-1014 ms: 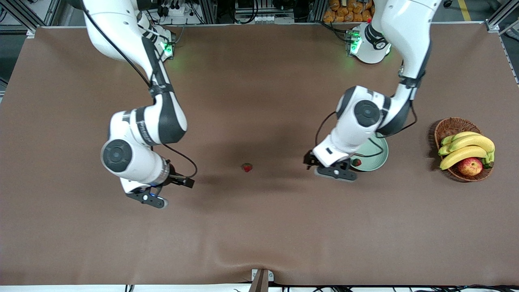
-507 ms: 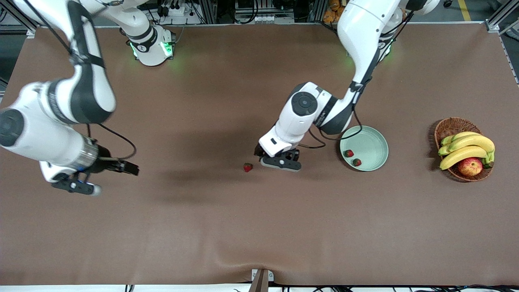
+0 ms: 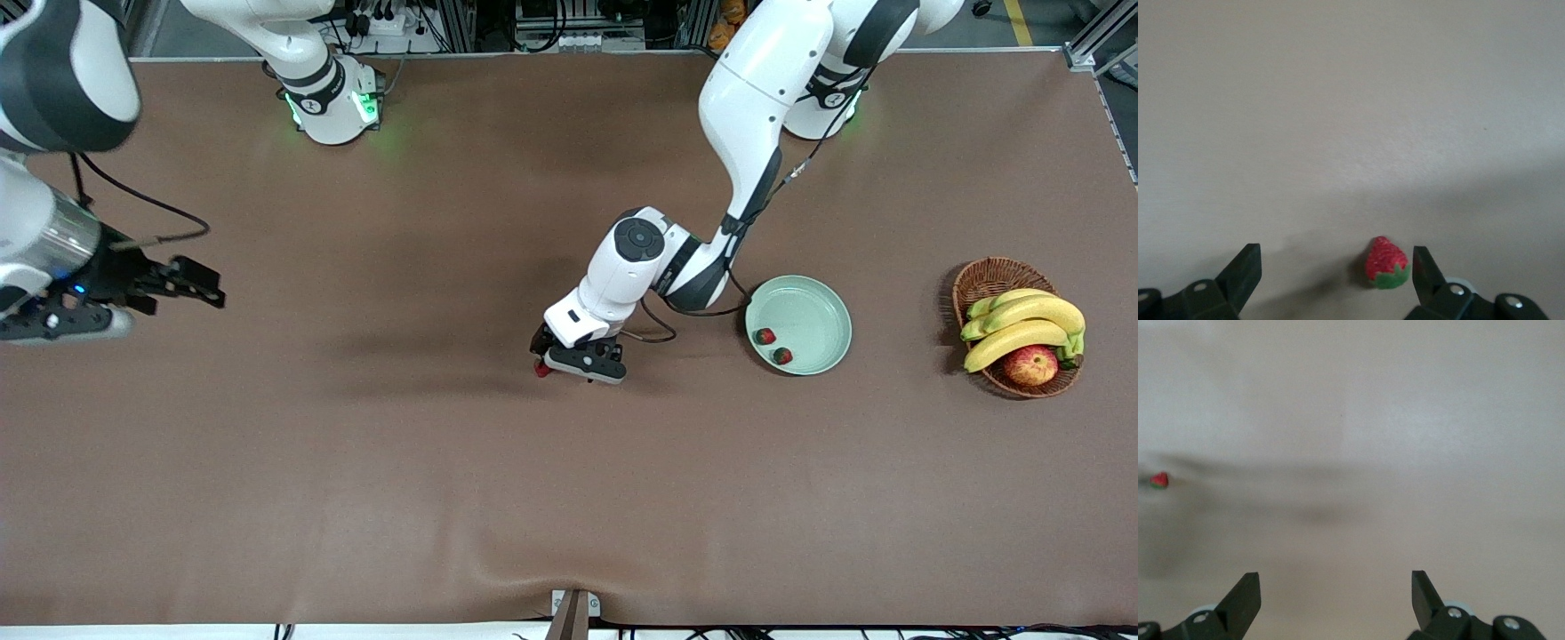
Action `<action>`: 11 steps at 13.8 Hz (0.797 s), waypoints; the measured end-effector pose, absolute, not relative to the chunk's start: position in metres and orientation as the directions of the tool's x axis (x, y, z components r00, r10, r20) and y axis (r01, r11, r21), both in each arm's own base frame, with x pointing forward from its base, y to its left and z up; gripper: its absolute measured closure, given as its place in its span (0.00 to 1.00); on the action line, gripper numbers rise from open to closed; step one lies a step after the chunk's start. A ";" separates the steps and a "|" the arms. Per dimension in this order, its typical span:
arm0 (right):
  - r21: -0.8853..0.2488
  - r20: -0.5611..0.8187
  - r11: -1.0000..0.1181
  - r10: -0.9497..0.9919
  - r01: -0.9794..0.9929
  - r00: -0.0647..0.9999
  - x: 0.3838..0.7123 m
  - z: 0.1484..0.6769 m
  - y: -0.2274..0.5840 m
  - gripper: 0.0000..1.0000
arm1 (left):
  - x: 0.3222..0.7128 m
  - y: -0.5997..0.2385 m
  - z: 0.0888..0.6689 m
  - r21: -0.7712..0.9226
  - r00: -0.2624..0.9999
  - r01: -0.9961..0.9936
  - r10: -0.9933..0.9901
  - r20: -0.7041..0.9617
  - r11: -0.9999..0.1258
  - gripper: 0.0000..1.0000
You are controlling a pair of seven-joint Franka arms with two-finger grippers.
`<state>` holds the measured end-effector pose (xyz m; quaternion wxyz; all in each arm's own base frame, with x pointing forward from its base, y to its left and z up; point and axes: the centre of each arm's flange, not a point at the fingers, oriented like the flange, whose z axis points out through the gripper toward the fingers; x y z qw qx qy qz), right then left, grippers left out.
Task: Collect all strawberries into plate
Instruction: 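Grasp the third strawberry with the left gripper while the right gripper retracts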
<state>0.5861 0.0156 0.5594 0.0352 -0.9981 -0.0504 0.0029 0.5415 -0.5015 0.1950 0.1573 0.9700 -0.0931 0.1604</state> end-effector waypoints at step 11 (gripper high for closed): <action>-0.042 -0.088 -0.999 0.029 0.025 0.996 0.546 0.621 0.007 0.00 | 0.523 -0.529 0.163 0.298 0.908 -0.278 -0.149 0.392 -0.913 0.20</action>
